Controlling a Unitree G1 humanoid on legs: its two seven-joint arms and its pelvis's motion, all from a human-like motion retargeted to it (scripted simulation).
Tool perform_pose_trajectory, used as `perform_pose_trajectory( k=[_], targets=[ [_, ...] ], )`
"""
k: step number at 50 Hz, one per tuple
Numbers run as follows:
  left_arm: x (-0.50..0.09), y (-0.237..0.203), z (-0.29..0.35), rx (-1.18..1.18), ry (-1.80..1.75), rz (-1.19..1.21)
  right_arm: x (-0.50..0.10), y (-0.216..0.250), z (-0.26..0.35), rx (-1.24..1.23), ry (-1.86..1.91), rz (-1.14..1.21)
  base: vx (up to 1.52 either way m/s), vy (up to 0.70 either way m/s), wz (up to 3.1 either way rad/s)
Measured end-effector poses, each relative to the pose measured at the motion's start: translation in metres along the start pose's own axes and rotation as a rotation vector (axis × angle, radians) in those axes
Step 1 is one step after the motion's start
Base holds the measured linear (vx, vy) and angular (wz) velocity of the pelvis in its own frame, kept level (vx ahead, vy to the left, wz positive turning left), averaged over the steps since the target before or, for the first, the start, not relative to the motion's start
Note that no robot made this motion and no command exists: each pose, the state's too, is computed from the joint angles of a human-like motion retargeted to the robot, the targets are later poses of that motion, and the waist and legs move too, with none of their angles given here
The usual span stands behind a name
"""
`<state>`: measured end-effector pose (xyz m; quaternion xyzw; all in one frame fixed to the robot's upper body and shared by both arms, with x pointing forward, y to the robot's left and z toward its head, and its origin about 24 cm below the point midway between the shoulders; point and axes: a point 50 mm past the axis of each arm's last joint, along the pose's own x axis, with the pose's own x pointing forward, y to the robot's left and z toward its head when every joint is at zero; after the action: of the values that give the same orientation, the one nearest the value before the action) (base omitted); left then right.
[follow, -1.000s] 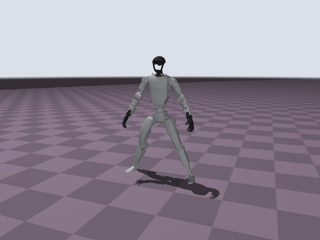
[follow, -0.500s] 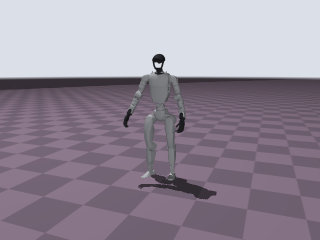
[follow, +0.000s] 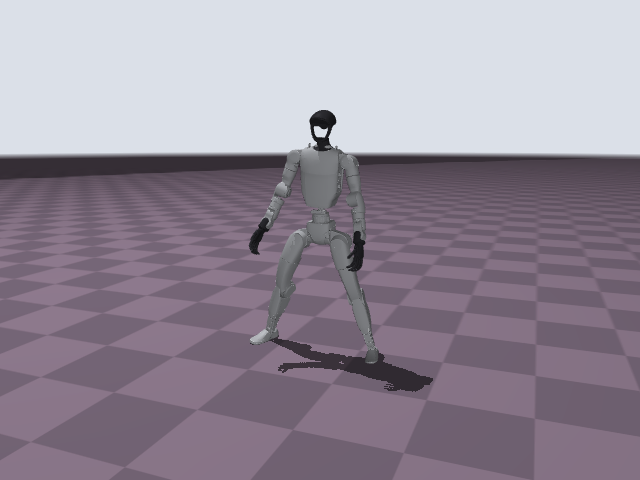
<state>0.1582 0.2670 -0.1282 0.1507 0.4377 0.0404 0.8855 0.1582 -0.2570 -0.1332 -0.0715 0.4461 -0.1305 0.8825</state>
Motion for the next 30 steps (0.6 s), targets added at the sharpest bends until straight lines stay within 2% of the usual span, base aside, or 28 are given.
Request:
perform_pose_trajectory(
  k=[7,13,19,25,30],
  targets=[
    [-0.003,0.015,-0.005,0.093,0.01,0.078,0.0,0.017,0.006,-0.061,-0.035,0.014,0.01,-0.65,-0.17],
    [-0.001,-0.021,-0.011,0.133,0.085,-0.059,0.001,0.017,0.004,-0.115,0.003,0.086,0.0,-0.59,0.38],
    [0.0,-0.063,0.003,0.17,0.023,-0.214,0.0,0.002,-0.002,0.003,0.023,0.006,-0.01,-0.38,0.08],
    [-0.002,-0.081,0.006,0.026,0.018,-0.269,-0.005,-0.004,-0.025,-0.112,0.114,0.005,0.03,-0.23,-0.4],
    [-0.005,-0.083,0.0,0.04,0.032,-0.372,-0.007,0.011,-0.029,-0.124,0.114,0.084,0.01,-0.22,-0.34]
  ],
)
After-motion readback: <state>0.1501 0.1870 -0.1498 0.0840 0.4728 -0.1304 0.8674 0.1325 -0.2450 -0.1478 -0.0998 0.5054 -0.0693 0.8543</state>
